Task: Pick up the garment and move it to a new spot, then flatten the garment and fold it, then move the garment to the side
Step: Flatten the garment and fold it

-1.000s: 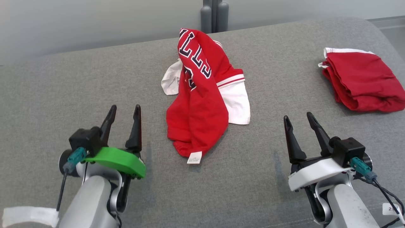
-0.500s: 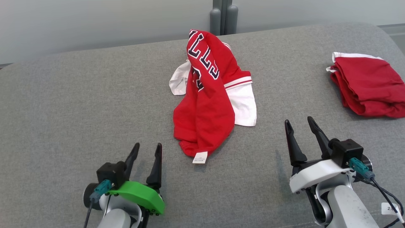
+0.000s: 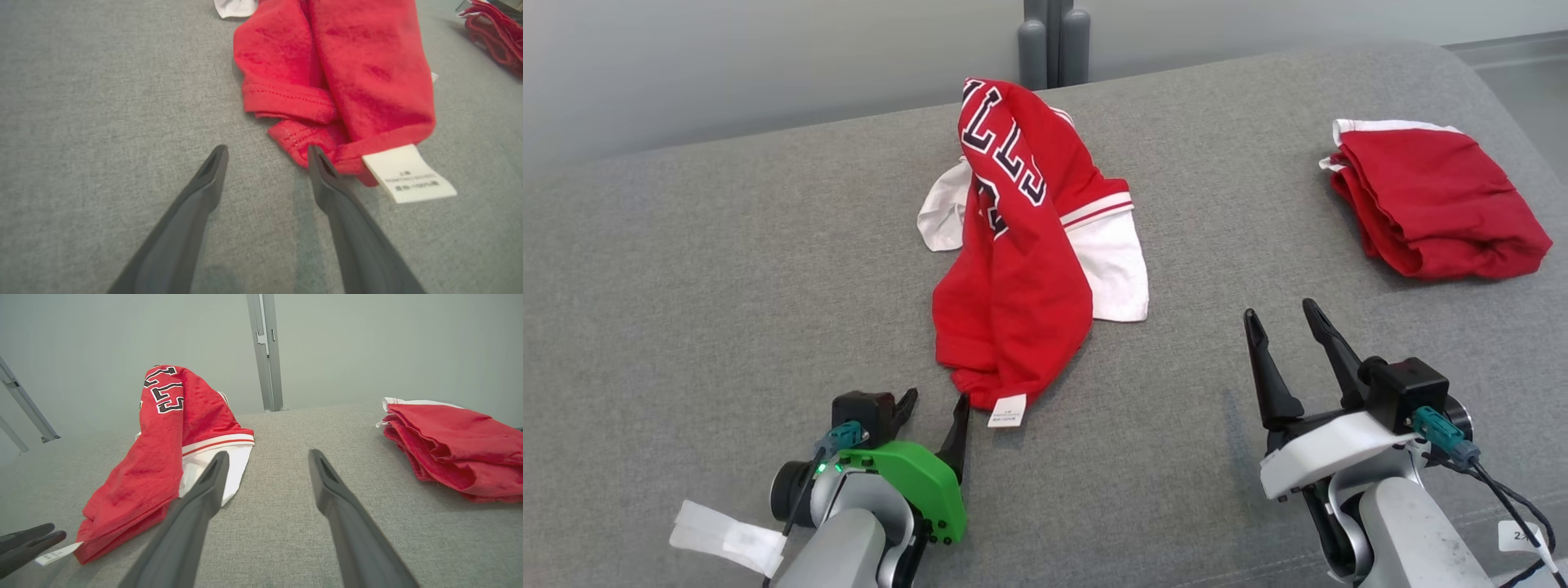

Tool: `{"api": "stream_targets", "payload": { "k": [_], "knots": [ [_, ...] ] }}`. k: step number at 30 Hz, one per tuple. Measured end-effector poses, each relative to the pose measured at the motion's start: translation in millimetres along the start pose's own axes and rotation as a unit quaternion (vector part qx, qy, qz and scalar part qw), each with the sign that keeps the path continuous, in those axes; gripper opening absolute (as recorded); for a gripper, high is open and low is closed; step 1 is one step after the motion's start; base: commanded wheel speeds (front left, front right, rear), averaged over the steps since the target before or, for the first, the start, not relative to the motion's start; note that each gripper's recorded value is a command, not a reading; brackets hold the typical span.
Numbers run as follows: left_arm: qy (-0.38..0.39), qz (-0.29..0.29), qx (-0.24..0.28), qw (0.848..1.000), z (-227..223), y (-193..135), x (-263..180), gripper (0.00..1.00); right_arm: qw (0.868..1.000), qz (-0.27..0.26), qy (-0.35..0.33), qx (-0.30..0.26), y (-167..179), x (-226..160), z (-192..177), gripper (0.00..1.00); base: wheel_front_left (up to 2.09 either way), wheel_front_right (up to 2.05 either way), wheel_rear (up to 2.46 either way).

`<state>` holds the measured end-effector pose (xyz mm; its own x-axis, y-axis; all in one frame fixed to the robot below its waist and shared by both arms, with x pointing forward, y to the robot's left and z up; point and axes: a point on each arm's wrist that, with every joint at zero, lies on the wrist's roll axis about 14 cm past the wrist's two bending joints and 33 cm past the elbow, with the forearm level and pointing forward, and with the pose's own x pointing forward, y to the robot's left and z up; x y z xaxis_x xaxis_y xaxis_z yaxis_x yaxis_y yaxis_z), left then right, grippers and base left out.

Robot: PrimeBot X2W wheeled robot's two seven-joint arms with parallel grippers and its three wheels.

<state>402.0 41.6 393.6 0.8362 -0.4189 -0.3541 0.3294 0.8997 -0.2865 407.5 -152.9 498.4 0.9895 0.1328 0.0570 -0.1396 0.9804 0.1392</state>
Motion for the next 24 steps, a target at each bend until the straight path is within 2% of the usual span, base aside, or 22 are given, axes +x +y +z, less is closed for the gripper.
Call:
{"api": "stream_targets", "payload": {
  "k": [9, 10, 12, 15, 17, 19, 24],
  "knots": [
    [0.040, -0.026, 0.001, 0.999, -16, -15, 15, 1.00, 1.000, -0.022, 0.000, -0.003, -15, -8, 1, 1.00, 0.00, 0.00, 0.00],
    [0.042, -0.030, 0.002, 0.999, -16, -17, 16, 0.97, 1.000, -0.024, 0.000, -0.003, -16, -9, 1, 1.00, 0.00, 0.00, 0.00],
    [0.042, -0.034, 0.001, 0.999, -15, -20, 19, 0.82, 1.000, -0.027, 0.001, -0.004, -18, -9, 0, 1.00, 0.00, 0.00, 0.00],
    [0.045, -0.037, 0.001, 0.998, -16, -23, 23, 0.48, 1.000, -0.029, 0.003, -0.004, -19, -10, -1, 1.00, 0.00, 0.00, 0.00],
    [0.048, -0.041, 0.001, 0.998, -16, -26, 25, 0.32, 1.000, -0.030, 0.004, -0.004, -20, -11, -1, 1.00, 0.00, 0.00, 0.00],
    [0.049, -0.044, 0.002, 0.998, -16, -29, 27, 0.00, 0.999, -0.032, 0.004, -0.004, -21, -11, -2, 1.00, 0.00, 0.00, 0.00],
    [0.006, -0.017, -0.005, 1.000, 5, -21, 32, 0.00, 0.999, -0.037, 0.001, -0.003, -25, -10, 0, 1.00, 0.00, 0.00, 0.00]
  ]
}}
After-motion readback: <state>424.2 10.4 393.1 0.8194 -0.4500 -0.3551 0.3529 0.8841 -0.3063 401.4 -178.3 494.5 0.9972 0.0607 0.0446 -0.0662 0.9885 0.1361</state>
